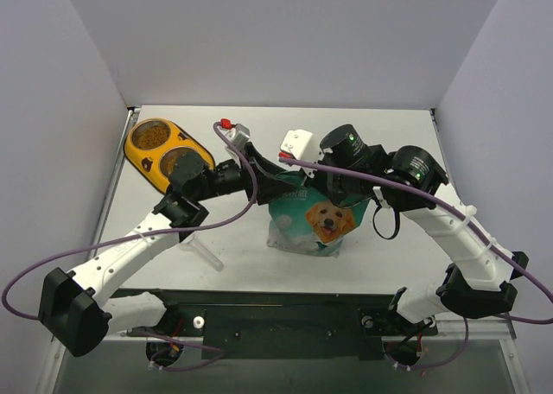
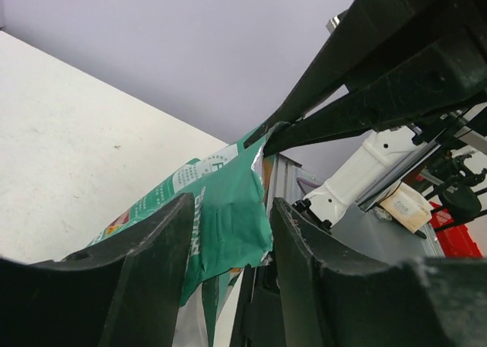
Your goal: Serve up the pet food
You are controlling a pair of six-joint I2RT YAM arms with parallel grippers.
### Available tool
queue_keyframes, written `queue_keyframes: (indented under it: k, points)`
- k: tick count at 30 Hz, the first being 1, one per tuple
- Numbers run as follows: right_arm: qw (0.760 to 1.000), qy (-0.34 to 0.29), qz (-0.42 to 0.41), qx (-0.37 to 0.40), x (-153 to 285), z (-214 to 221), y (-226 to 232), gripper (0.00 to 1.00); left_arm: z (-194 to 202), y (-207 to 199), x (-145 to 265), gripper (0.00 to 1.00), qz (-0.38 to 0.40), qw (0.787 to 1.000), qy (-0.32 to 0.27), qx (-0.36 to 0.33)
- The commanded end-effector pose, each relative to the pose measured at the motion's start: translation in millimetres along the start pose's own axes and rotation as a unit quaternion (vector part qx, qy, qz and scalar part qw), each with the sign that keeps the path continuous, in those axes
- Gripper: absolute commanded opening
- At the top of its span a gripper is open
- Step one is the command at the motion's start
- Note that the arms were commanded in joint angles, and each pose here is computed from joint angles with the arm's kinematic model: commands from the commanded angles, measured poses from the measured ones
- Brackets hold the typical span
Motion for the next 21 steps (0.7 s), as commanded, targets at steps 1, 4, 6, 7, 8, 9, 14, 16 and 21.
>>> queue_keyframes:
  k: [1,4,6,7,8,9,14,16,21]
  points:
    - [1.0,-0.009,0.004,-0.025,5.3,-1.8,-8.3,0.0,-15.8,-21.3,-6.8,0.46,0.053,0.996,-0.01,-0.065]
    - [1.0,0.001,0.004,-0.025,3.9,4.4,-4.8,0.22,-19.0,-20.4,-6.4,0.29,0.048,0.996,-0.008,-0.075]
    - [1.0,0.015,0.008,-0.016,2.3,10.8,-1.5,0.3,-17.2,-21.1,-5.6,0.27,0.053,0.996,-0.001,-0.074]
    - [1.0,0.016,0.012,-0.013,4.0,13.0,-0.8,0.33,-16.2,-23.9,-4.1,0.27,0.058,0.996,0.003,-0.072]
    - [0.999,0.027,0.018,-0.009,1.3,16.8,0.5,0.34,-15.2,-24.2,-3.6,0.29,0.057,0.996,0.006,-0.067]
    - [0.999,0.024,0.026,-0.008,4.8,18.1,-0.2,0.36,-13.2,-25.5,-2.0,0.33,0.06,0.996,0.011,-0.058]
    - [0.998,0.032,0.058,-0.001,12.0,33.6,-0.3,0.43,-9.4,-34.1,4.2,0.48,0.067,0.997,0.023,-0.035]
    - [0.998,0.033,0.059,0.003,14.6,39.8,2.2,0.45,-7.9,-33.8,6.1,0.52,0.063,0.997,0.02,-0.031]
    - [0.999,0.021,0.049,0.002,18.7,43.8,7.2,0.53,-7.0,-31.0,3.2,0.54,0.069,0.997,0.032,-0.023]
Point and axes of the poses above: each gripper's point midway between its finger pads, its own x axis back along the fingers, its own y axis along the line the jaws close on, z = x × y, the point moved 5 cm from there along x, back along the fingers, and after that the axes turned 10 degrees about x, right-handed, at the moved point
